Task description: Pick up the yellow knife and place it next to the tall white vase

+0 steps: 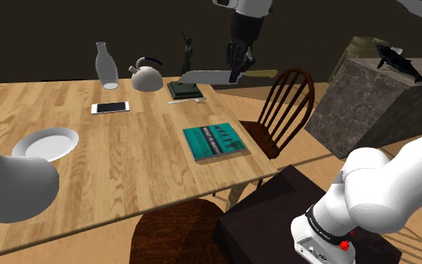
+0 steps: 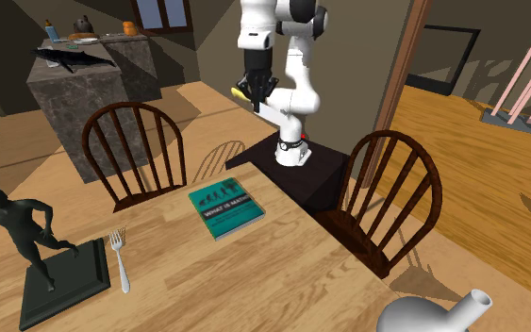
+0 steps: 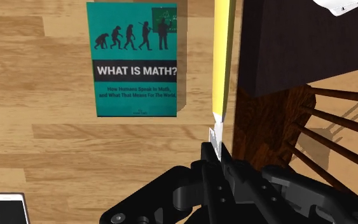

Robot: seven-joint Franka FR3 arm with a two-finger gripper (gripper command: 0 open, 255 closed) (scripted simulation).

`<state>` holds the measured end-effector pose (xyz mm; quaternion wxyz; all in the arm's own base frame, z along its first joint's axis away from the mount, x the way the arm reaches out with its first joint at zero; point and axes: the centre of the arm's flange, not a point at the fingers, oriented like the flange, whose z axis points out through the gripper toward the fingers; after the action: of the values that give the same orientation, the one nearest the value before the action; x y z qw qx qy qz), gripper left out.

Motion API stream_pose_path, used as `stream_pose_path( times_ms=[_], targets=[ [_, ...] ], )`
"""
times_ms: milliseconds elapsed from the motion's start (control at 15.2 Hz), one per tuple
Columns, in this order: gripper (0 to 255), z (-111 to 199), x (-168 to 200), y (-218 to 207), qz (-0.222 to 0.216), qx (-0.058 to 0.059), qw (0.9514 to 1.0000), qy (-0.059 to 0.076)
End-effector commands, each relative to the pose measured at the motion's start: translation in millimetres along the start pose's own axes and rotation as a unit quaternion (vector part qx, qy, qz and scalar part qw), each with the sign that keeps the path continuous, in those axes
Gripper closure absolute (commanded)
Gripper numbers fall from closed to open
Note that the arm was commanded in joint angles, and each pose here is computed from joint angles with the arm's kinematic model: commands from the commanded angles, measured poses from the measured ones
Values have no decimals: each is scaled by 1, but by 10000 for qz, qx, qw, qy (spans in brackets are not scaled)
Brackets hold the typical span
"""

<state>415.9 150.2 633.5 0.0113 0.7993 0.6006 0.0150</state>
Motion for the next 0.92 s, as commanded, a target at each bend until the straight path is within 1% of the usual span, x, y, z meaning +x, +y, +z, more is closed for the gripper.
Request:
stream_pose_path(
  times_ms=[0, 858],
  targets=[
    [255, -2, 23, -8, 0, 1, 10000, 0],
    [255, -2, 190, -49, 0, 1, 10000, 0]
  ],
)
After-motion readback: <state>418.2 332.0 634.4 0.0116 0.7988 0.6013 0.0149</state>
